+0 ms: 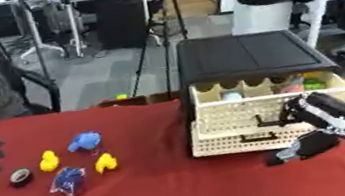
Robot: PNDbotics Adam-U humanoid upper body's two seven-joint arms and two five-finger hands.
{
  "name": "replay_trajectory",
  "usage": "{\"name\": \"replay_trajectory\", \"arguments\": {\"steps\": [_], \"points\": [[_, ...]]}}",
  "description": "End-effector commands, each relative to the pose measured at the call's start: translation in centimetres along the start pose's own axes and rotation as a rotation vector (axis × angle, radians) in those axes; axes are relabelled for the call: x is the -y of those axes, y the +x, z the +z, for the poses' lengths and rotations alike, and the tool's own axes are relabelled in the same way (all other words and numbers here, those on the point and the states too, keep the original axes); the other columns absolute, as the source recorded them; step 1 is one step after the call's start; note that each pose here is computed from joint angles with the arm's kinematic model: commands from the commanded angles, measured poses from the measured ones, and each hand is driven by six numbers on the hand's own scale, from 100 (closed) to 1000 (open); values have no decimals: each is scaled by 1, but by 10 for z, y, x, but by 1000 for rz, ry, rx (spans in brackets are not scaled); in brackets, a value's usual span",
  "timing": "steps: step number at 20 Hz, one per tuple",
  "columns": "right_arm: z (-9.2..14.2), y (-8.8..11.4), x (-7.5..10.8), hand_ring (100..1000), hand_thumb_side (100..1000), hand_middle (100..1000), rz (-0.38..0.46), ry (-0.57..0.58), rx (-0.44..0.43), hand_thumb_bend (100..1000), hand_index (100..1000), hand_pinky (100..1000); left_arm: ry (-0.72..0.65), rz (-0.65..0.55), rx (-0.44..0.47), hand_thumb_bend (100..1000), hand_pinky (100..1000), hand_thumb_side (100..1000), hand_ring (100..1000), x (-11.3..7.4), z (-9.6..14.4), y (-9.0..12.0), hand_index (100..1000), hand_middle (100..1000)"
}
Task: Pick up objects from table and place into drawer.
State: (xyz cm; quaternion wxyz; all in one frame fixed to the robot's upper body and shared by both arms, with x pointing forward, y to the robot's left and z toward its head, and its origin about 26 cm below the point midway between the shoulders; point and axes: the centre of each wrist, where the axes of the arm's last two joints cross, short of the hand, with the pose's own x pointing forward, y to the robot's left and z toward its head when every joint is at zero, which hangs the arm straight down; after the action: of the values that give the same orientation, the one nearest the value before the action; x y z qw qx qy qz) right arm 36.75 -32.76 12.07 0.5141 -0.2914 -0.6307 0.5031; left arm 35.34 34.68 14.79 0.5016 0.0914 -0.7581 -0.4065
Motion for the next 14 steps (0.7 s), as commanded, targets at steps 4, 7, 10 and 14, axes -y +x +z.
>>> {"name": "replay_trajectory", "arguments": {"steps": [4, 7, 10, 14], "points": [[11, 6, 10, 100, 563, 100, 15, -20, 33, 1000, 416, 100, 10, -48, 2, 100, 621, 712, 583, -16, 3, 6, 823, 640], [14, 10, 10, 100, 567, 100, 8, -27, 43, 1000, 416, 100, 7, -49, 0, 100, 622, 711, 583, -16, 4, 6, 823, 640], [17, 12, 10, 100, 570, 100, 1, -33, 48, 1000, 415, 100, 7, -50, -1, 100, 622, 712, 583, -17, 4, 6, 823, 641], [21, 15, 9, 100, 571, 100, -6, -36, 56, 1000, 416, 100, 8, -51, -3, 100, 623, 712, 584, -17, 5, 5, 823, 641]]}}
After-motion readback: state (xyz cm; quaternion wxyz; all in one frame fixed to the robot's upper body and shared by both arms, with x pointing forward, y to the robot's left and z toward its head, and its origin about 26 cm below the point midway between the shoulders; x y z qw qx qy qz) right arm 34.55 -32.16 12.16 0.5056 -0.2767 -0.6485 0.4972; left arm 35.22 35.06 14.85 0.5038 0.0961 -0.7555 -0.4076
